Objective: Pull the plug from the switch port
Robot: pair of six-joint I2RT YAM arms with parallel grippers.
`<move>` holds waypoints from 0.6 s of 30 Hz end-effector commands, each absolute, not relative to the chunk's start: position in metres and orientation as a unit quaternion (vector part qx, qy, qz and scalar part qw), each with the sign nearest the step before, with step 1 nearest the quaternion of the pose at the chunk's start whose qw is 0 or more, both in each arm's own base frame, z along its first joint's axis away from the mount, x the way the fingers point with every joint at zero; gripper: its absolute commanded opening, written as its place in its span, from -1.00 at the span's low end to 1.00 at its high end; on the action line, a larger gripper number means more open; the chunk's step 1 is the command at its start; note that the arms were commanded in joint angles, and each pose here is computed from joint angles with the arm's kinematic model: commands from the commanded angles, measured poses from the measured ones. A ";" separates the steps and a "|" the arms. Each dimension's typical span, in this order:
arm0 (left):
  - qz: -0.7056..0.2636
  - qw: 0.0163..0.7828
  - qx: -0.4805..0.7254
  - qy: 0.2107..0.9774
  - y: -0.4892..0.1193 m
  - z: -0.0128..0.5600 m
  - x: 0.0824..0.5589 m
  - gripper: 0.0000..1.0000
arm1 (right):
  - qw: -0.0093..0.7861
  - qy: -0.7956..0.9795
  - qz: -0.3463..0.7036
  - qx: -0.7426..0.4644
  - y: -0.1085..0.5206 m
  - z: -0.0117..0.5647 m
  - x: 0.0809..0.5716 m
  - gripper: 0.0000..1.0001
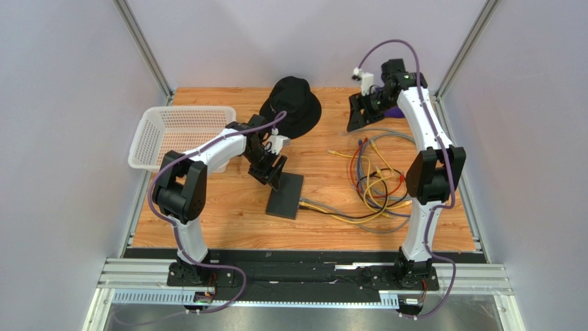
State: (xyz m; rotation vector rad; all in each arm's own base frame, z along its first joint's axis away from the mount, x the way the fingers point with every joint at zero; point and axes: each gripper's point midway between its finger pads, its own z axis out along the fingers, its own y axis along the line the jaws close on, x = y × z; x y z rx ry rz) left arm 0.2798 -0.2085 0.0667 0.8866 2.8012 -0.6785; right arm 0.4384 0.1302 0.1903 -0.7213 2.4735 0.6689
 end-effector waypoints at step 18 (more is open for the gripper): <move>-0.235 0.051 0.650 0.721 -0.209 0.075 0.189 -0.97 | -0.076 0.857 0.418 -0.292 0.246 0.068 0.310 -0.38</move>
